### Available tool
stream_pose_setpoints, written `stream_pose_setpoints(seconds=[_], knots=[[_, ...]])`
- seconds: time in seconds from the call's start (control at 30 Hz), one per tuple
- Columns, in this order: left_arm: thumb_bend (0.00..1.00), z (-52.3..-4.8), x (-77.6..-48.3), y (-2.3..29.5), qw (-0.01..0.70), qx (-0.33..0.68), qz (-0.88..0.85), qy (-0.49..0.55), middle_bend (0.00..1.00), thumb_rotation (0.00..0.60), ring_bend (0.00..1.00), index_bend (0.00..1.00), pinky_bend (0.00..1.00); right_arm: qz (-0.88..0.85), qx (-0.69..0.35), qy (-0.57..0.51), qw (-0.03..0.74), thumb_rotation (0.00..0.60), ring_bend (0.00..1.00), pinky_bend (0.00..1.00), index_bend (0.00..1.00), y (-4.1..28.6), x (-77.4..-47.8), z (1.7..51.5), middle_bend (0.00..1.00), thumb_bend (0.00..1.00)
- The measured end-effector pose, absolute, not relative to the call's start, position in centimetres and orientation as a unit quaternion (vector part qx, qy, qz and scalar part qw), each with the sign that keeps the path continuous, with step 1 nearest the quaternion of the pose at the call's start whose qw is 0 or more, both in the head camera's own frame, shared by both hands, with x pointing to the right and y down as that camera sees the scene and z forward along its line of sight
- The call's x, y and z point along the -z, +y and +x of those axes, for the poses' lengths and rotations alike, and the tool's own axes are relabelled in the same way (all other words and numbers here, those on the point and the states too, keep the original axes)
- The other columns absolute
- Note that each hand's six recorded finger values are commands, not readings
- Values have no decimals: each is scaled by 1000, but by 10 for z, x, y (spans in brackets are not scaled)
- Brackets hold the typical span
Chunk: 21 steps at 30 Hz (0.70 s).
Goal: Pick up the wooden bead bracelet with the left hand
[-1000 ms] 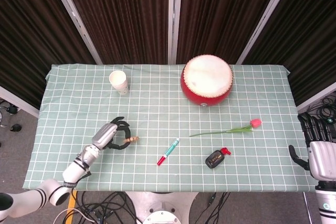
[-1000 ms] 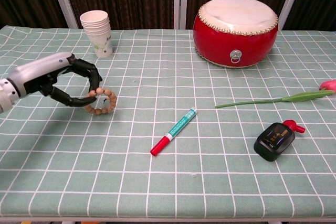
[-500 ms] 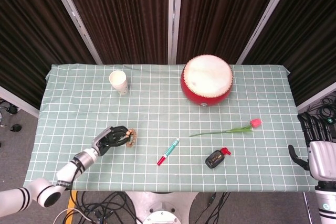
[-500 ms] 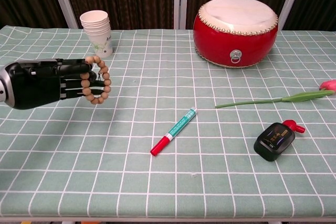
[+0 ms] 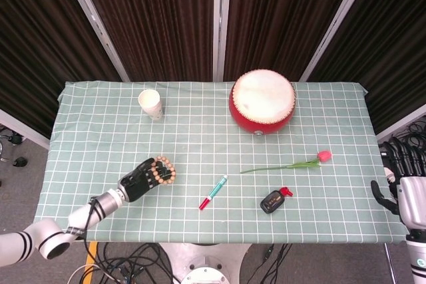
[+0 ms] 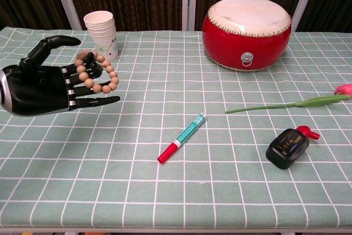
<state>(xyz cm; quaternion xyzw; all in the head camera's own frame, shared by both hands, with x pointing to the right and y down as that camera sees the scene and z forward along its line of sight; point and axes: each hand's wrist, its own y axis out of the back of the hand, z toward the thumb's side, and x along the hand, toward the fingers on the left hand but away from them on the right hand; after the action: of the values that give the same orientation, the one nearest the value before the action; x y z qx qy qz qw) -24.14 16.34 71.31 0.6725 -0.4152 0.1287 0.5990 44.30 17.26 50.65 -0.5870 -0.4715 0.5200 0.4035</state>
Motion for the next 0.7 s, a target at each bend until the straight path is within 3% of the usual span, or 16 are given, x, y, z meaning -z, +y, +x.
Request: stream_pose_setpoints(seconds=[0.1, 0.23, 0.43, 0.7], knots=[[395, -244, -714, 160, 603, -132, 667, -418, 538, 261, 253, 506, 101, -586, -518, -470, 409, 600, 0, 0, 0, 171, -503, 441, 0, 271], [395, -248, -716, 158, 579, -142, 685, -418, 556, 322, 253, 523, 101, -584, -517, -472, 411, 600, 0, 0, 0, 169, -501, 440, 0, 271], [312, -253, -719, 156, 491, -179, 742, -421, 635, 341, 259, 618, 102, -585, -518, -468, 412, 600, 0, 0, 0, 169, -502, 439, 0, 247], [309, -260, -726, 155, 356, -234, 787, -447, 719, 349, 355, 692, 114, -586, -517, -468, 412, 600, 0, 0, 0, 171, -503, 439, 0, 244]])
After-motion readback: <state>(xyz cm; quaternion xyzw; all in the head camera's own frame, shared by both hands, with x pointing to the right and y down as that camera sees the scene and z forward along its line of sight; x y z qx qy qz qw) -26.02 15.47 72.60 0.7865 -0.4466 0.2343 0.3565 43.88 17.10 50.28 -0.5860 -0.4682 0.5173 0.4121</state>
